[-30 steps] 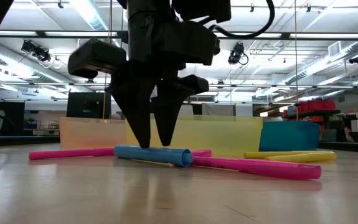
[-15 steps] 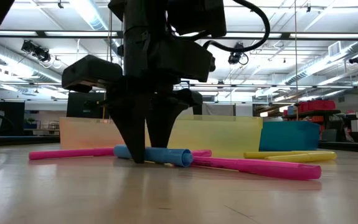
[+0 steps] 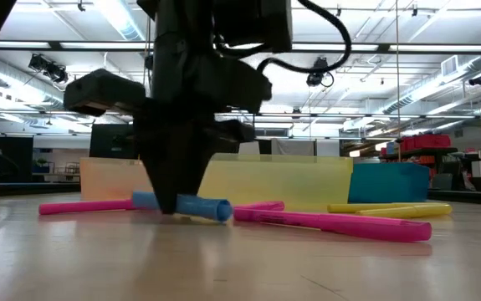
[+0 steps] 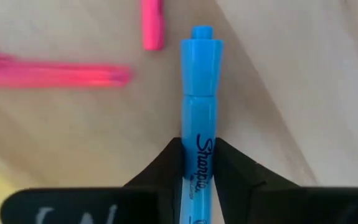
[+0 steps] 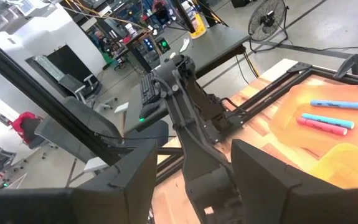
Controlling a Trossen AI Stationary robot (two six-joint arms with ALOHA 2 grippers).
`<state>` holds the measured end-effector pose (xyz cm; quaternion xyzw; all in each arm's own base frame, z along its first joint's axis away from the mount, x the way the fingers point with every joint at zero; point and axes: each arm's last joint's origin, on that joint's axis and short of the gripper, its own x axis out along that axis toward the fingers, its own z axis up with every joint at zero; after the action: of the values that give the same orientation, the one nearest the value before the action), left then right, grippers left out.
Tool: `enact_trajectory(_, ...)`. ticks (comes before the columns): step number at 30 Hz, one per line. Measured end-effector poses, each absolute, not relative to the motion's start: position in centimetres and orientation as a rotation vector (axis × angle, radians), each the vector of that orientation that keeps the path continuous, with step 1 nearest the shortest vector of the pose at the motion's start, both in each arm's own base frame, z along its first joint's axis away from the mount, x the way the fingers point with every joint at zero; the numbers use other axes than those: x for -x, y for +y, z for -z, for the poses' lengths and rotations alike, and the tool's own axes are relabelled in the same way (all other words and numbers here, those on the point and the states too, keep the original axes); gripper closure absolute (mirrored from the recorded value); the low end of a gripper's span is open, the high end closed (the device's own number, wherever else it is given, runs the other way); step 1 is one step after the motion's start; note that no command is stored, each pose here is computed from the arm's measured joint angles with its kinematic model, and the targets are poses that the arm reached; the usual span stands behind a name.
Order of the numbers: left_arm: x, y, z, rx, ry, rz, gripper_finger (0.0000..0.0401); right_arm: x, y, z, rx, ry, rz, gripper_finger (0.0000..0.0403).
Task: Pick & Place Markers
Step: Put the blue highlighter pen into the orange bin
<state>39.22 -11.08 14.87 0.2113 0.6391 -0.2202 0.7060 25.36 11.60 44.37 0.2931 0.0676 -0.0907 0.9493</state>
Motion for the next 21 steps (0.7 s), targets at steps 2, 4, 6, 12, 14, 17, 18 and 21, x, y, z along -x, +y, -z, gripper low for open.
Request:
enact_trajectory(2,-38.9,-10.9,-16.0,-0.468,1.411,0.486,0.0321,-25.4,11.6,-44.4,-0.595,0.137,0.184,0.0197)
enact_trajectory(4,-38.4,-10.8,-17.3,-0.473,1.412,0.479,0.0316,-25.4,11.6,-44.4,-0.594,0.138,0.185,0.0197)
enact_trajectory(6,-37.9,-10.6,-18.4,-0.479,1.417,0.472,0.0315,-25.4,11.6,-44.4,-0.591,0.138,0.184,0.0197)
enact_trajectory(12,-36.2,-10.3,-23.1,-0.453,1.325,0.441,0.0329,-25.4,11.6,-44.4,-0.580,0.138,0.183,0.0197)
enact_trajectory(14,-35.5,-10.1,-24.7,-0.442,1.302,0.427,0.0329,-25.4,11.6,-44.4,-0.580,0.138,0.183,0.0197)
enact_trajectory(17,-34.2,-10.0,-27.4,-0.427,1.273,0.406,0.0323,-25.4,11.6,-44.4,-0.580,0.138,0.183,0.0197)
enact_trajectory(18,-33.9,-9.9,-28.2,-0.428,1.273,0.394,0.0322,-25.4,11.6,-44.4,-0.579,0.137,0.183,0.0197)
enact_trajectory(21,-33.0,-10.1,-30.9,-0.438,1.258,0.358,0.0322,-25.4,11.6,-44.4,-0.579,0.137,0.184,0.0197)
